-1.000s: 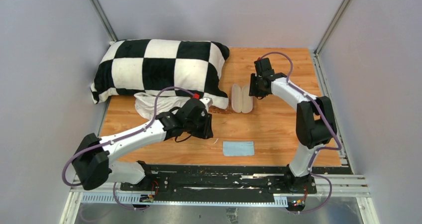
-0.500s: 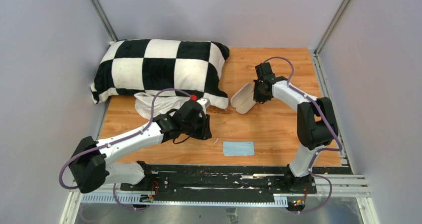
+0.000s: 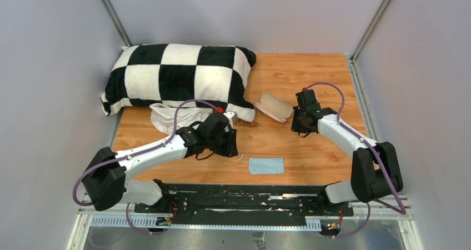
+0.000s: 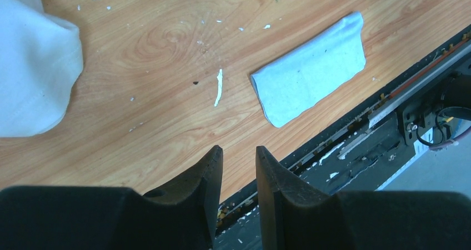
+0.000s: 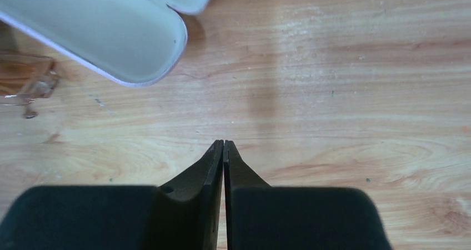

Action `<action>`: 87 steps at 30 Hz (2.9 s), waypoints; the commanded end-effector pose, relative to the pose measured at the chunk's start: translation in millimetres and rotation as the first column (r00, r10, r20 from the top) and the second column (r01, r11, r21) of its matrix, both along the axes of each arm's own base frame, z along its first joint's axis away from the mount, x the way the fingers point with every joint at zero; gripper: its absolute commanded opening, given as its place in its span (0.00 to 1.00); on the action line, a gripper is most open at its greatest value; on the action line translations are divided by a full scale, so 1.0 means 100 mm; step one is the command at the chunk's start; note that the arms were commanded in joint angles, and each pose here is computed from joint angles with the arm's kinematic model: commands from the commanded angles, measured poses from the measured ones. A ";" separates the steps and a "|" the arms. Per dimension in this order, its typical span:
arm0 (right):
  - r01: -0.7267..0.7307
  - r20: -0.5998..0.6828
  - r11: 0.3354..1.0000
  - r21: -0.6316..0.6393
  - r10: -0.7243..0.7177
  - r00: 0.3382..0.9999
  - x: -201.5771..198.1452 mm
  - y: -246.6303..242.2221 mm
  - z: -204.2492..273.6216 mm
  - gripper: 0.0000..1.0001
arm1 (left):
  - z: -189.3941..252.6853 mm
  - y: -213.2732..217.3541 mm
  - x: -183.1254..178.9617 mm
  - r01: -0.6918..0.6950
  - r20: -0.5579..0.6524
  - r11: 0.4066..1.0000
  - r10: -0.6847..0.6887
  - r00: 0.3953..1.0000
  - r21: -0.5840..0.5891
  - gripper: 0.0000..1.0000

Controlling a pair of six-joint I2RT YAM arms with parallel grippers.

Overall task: Organize the sunglasses
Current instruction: Adjust the sunglasses case at the center of the board.

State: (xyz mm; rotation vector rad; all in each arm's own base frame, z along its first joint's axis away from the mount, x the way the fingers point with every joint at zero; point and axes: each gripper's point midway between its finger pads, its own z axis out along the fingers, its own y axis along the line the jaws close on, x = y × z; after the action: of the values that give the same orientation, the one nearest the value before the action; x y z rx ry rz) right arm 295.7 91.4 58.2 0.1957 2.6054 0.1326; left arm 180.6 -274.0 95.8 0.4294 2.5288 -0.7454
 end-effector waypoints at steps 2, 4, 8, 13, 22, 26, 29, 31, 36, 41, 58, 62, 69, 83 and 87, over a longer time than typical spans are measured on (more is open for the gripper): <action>-0.035 0.079 0.998 0.043 0.032 0.996 0.17 0.09 0.40 0.16 | 0.05 -0.04 0.05 0.002 0.017 1.000 -0.001 1.000 -0.017 0.33; -0.054 0.116 0.997 0.053 0.047 0.992 0.31 0.15 0.54 0.21 | 0.06 -0.03 0.06 -0.005 0.021 1.000 0.006 1.000 -0.018 0.34; -0.121 0.129 0.988 0.093 0.109 0.986 0.58 0.37 0.65 0.27 | 0.09 -0.01 0.06 -0.017 0.024 1.000 0.017 1.000 -0.018 0.35; -0.246 0.111 0.938 0.244 0.225 0.968 0.85 0.83 0.74 0.49 | 0.06 0.09 0.05 -0.032 0.033 0.999 0.031 0.999 0.017 0.35; -0.293 0.055 0.916 0.273 0.289 0.956 1.22 1.11 0.45 0.49 | 0.05 0.26 0.06 -0.079 0.060 0.995 0.075 0.995 0.057 0.36; -0.318 0.030 0.903 0.290 0.324 0.946 1.26 1.23 0.30 0.46 | 0.09 0.28 0.07 -0.079 0.065 0.995 0.075 0.995 0.065 0.36; -0.318 0.008 0.907 0.277 0.329 0.944 1.24 1.27 0.21 0.44 | 0.08 0.27 0.06 -0.071 0.054 0.995 0.068 0.996 0.068 0.36; -0.311 -0.005 0.910 0.275 0.325 0.946 1.22 1.26 0.16 0.42 | 0.10 0.26 0.05 -0.066 0.050 0.996 0.063 0.997 0.058 0.36; -0.321 -0.017 0.896 0.308 0.343 0.939 1.17 1.31 0.09 0.39 | 0.14 0.28 0.08 -0.075 0.060 0.995 0.072 0.996 0.059 0.36; -0.330 -0.022 0.886 0.327 0.356 0.934 1.08 1.33 0.04 0.33 | 0.12 0.25 0.10 -0.063 0.055 0.996 0.059 0.997 0.069 0.36; -0.374 0.083 0.850 0.371 0.370 0.925 0.87 1.35 0.29 0.41 | 0.08 0.08 0.08 -0.008 0.013 1.000 0.008 1.000 0.029 0.36; -0.393 0.061 0.842 0.369 0.400 0.915 0.84 1.35 0.21 0.44 | 0.09 0.07 0.08 -0.006 0.014 1.000 0.006 1.000 0.023 0.36; -0.434 0.018 0.837 0.332 0.454 0.891 0.81 1.31 0.06 0.40 | 0.09 0.04 0.06 0.001 0.006 1.000 -0.001 1.000 0.011 0.36; -0.410 -0.045 0.869 0.278 0.438 0.898 0.73 1.16 -0.06 0.15 | 0.06 0.02 0.05 0.010 -0.002 1.000 -0.010 1.000 0.008 0.36; -0.408 -0.047 0.871 0.274 0.436 0.899 0.66 1.13 -0.04 0.03 | 0.04 0.02 0.04 0.011 -0.010 1.000 -0.011 1.000 0.004 0.36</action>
State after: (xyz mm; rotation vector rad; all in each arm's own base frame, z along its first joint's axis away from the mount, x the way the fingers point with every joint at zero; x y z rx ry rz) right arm 377.9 209.2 59.9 -0.2730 2.6382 0.6786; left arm 179.2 -264.6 93.0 0.4370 2.5690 -0.7115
